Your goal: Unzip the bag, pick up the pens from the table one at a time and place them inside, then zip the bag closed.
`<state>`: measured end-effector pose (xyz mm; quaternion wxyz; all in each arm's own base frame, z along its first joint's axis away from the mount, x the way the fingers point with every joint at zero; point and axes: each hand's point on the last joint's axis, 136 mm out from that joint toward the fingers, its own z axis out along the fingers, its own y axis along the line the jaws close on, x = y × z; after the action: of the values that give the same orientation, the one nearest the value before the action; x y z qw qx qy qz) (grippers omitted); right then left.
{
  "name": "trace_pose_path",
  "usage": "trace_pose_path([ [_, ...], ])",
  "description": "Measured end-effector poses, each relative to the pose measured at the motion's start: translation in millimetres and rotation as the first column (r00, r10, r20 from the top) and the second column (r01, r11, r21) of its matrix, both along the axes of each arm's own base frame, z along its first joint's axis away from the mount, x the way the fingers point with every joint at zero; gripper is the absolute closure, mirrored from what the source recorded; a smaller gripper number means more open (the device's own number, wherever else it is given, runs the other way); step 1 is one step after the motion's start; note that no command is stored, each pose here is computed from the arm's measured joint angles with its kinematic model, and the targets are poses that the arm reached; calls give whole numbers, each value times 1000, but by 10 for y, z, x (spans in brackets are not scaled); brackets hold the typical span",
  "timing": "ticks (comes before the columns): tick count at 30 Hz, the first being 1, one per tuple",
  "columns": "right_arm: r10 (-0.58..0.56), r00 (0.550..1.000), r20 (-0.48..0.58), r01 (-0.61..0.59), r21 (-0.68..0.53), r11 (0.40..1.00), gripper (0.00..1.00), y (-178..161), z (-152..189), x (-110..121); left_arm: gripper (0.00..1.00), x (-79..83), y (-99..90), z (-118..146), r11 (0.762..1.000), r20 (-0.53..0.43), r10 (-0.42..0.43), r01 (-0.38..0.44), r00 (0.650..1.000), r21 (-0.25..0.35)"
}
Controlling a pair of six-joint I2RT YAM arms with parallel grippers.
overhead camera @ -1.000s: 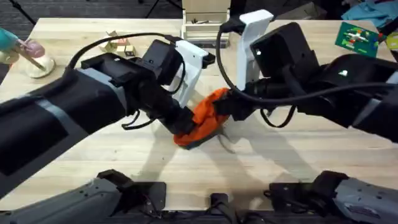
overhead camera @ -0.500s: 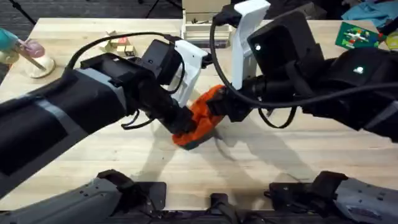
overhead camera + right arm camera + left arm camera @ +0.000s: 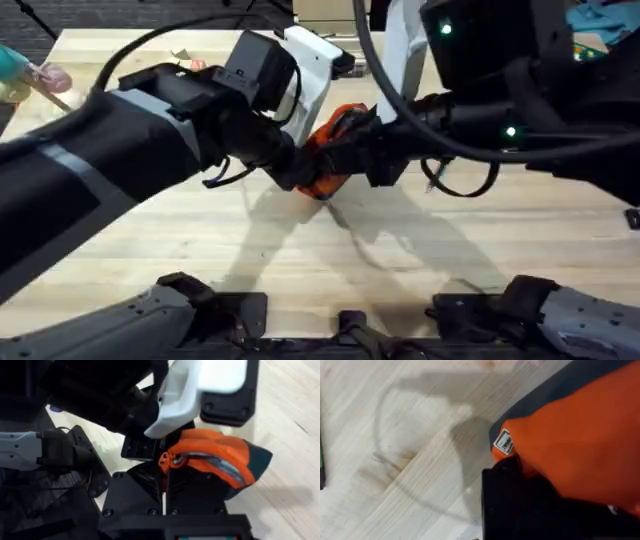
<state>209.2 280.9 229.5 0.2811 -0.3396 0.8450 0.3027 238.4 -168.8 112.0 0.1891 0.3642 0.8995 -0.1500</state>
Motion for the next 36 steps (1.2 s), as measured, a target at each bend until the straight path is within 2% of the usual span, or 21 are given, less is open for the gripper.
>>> trace_pose_path([
  [8, 1, 1000, -9, -1, -9, 1000, 964, -12, -14, -21, 959, -10, 6, -3, 1000, -4, -2, 2, 1000, 4],
  [9, -3, 1000, -10, 3, -12, 1000, 902, -17, -17, -18, 924, -13, 7, -4, 1000, -5, -3, 3, 1000, 4],
  [11, -3, 1000, -6, 3, -20, 1000, 622, -13, -28, -30, 623, 10, -12, 25, 1000, 4, -3, 3, 1000, -5],
  [14, -43, 999, 22, 45, -68, 997, 172, -105, -60, 1, 139, 83, -109, 184, 998, 34, -12, 14, 999, -54],
  [15, -57, 997, 42, 60, -79, 995, 57, -147, -41, 14, 48, 106, -133, 235, 998, 41, -10, 13, 999, -67],
  [16, -72, 995, 70, 78, -93, 993, 19, -207, -13, 29, 18, 119, -159, 283, 997, 48, -14, 18, 999, -80],
  [17, -89, 991, 105, 100, -105, 989, 8, -278, 29, 48, 10, 116, -179, 311, 996, 50, -18, 23, 999, -90],
  [18, -126, 966, 227, 156, -117, 981, 4, -468, 219, 100, 7, 77, -202, 317, 995, 36, -28, 31, 999, -100],
  [25, -259, 853, 453, 335, -95, 937, 3, -1007, 679, 162, 7, 66, -212, 319, 994, 33, -32, 35, 999, -105],
  [30, -314, 802, 509, 401, -68, 914, 3, -1252, 845, 121, 7, 79, -207, 320, 994, 38, -29, 33, 999, -101],
  [36, -347, 805, 481, 453, -121, 883, 4, -1436, 724, 103, 7, 93, -209, 325, 994, 45, -27, 32, 999, -102],
])
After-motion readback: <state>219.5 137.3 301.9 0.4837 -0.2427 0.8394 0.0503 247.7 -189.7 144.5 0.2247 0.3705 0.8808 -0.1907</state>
